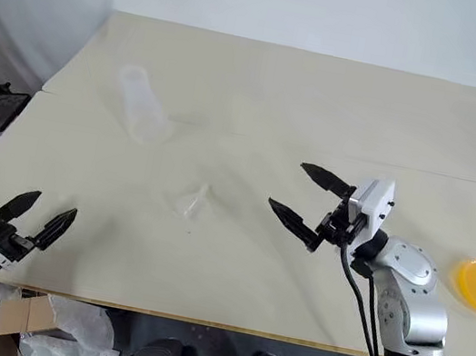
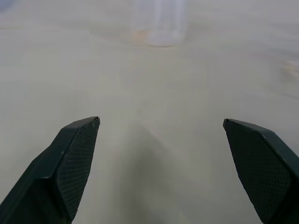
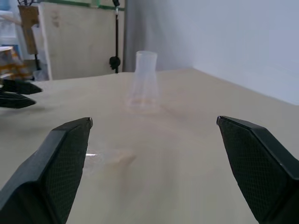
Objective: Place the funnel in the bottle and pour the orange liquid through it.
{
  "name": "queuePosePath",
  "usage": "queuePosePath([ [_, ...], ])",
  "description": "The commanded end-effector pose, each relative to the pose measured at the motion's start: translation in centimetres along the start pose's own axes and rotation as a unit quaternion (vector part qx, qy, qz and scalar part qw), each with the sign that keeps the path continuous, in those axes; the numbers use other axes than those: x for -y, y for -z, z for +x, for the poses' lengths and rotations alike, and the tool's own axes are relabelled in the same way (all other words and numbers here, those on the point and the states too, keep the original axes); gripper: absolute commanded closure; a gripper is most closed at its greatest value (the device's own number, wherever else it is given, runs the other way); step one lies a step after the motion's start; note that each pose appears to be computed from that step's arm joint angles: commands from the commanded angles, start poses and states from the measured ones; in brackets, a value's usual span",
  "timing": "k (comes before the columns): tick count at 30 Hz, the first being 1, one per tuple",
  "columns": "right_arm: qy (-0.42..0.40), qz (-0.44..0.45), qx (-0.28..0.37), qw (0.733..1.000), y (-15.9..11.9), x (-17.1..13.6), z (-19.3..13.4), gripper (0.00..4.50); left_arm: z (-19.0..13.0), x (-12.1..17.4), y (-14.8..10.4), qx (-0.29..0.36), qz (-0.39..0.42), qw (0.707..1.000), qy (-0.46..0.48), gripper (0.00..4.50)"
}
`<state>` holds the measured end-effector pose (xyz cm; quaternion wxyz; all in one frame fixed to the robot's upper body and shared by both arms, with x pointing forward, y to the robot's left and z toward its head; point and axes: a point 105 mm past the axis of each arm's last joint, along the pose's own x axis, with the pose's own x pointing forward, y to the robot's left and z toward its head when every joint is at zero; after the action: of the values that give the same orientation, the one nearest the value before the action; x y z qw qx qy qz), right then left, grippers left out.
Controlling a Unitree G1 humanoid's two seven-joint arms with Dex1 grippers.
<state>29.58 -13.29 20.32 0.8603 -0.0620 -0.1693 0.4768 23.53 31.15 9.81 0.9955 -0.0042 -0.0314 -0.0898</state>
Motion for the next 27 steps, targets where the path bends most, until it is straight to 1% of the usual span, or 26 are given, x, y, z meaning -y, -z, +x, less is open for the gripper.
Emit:
queuePosePath([
  [1, 0.0, -0.012, -0.003, 1.0, 0.1, -0.1, -0.5, 0.03, 0.9, 0.7, -2.1, 0.042, 0.004, 0.999, -0.003, 0.0],
  [3, 0.001, -0.011, -0.015, 1.0, 0.7, -0.2, -1.2, 0.03, 2.9, 1.1, -3.3, 0.059, -0.001, 0.998, 0.006, 0.0],
  [5, 0.005, -0.01, -0.03, 0.999, 1.3, -0.2, -1.9, 0.03, 5.6, 0.9, -4.8, 0.083, -0.01, 0.997, -0.004, 0.0],
  [8, 0.011, -0.007, -0.039, 0.999, 1.8, -0.1, -2.4, 0.03, 9.3, 0.6, -6.1, 0.094, -0.004, 0.996, -0.011, 0.0],
  [9, 0.012, -0.007, -0.04, 0.999, 1.9, -0.1, -2.4, 0.03, 10.2, 0.7, -6.5, 0.096, -0.001, 0.995, -0.011, 0.0],
  [11, 0.011, -0.002, -0.035, 0.999, 1.7, -0.4, -2.3, 0.03, 13.4, 1.2, -8.2, 0.109, 0.002, 0.994, -0.002, 0.0],
  [14, 0.012, 0.002, -0.029, 1.0, 1.4, -0.6, -2.1, 0.03, 16.0, 1.8, -9.6, 0.12, 0.004, 0.993, 0.012, 0.0],
  [18, 0.015, 0.005, -0.026, 1.0, 1.4, -0.9, -2.0, 0.03, 18.6, 1.8, -10.7, 0.124, -0.003, 0.992, 0.006, 0.0],
  [20, 0.014, 0.006, -0.024, 1.0, 1.4, -1.1, -1.7, 0.03, 19.8, 2.6, -11.3, 0.128, -0.001, 0.992, 0.02, 0.0],
  [24, 0.014, 0.007, -0.02, 1.0, 1.4, -1.4, -1.5, 0.03, 21.1, 2.8, -11.7, 0.13, -0.006, 0.991, 0.015, 0.0],
  [27, 0.018, 0.006, -0.018, 1.0, 1.5, -1.4, -1.5, 0.03, 22.0, 3.2, -11.7, 0.118, -0.005, 0.993, 0.027, 0.0],
])
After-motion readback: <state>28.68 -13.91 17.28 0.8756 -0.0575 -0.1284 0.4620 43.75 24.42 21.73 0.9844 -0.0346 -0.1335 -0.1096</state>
